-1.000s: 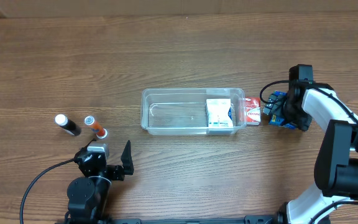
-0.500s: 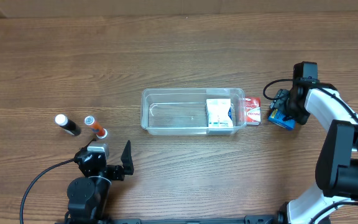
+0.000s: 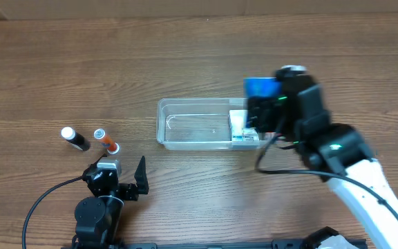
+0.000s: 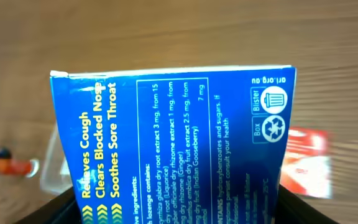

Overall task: Pack container
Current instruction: 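Place the blue box into the container with right gripper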

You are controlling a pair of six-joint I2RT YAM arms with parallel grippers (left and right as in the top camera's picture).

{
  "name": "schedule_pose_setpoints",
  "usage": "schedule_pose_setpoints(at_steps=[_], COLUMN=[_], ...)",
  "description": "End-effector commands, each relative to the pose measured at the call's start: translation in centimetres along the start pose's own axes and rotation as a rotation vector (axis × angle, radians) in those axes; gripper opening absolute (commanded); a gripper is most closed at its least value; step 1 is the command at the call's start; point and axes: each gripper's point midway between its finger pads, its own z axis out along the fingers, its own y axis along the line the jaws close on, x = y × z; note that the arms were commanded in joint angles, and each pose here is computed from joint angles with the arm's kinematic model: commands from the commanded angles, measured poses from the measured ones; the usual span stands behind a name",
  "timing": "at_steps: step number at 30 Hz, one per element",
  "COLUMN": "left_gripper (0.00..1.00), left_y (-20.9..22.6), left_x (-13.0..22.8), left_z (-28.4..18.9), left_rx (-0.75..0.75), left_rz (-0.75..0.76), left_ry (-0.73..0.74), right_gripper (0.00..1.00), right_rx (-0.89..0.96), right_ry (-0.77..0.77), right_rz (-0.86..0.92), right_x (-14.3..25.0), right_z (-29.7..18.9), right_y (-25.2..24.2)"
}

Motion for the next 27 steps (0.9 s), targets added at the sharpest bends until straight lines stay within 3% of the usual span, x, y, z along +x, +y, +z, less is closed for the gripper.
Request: schedule_pose_setpoints(at_steps=[1, 6, 12, 14, 18, 20, 27], left_gripper=[1.00, 1.00, 1.00, 1.00, 1.00, 1.00, 1.00], left_y=[0.0, 0.0, 0.0, 0.0, 0.0, -0.1, 0.0], left_x=[-0.1, -0.1, -0.1, -0.1, -0.1, -0.1, -0.1], left_z=[0.0, 0.0, 0.0, 0.0, 0.0, 0.0, 0.0], left_rx=[0.005, 0.005, 0.005, 0.005, 0.005, 0.005, 0.005], left_rz=[0.014, 0.014, 0.014, 0.015, 0.014, 0.014, 0.014], left_ry=[-0.009, -0.009, -0.009, -0.009, -0.009, -0.009, -0.009], right_gripper=[0.62, 0.63, 0.67, 0.77, 0.82, 0.86, 0.92], right_rx=[-0.029, 0.021, 0.059, 0.071, 0.091, 0.093, 0.112], right_ry=[0.071, 0.180, 0.290, 0.301, 0.288, 0.257, 0.116], right_rz=[-0.037, -0.012, 0.009, 0.019, 0.063, 0.001, -0.011], right_x=[2.1, 5.6, 9.0, 9.3, 8.8, 7.6, -1.3], right_z=[4.7, 12.1, 15.5, 15.9, 15.9, 15.7, 8.4], right_y=[3.9, 4.6, 3.7, 3.5, 2.8, 3.1, 4.0])
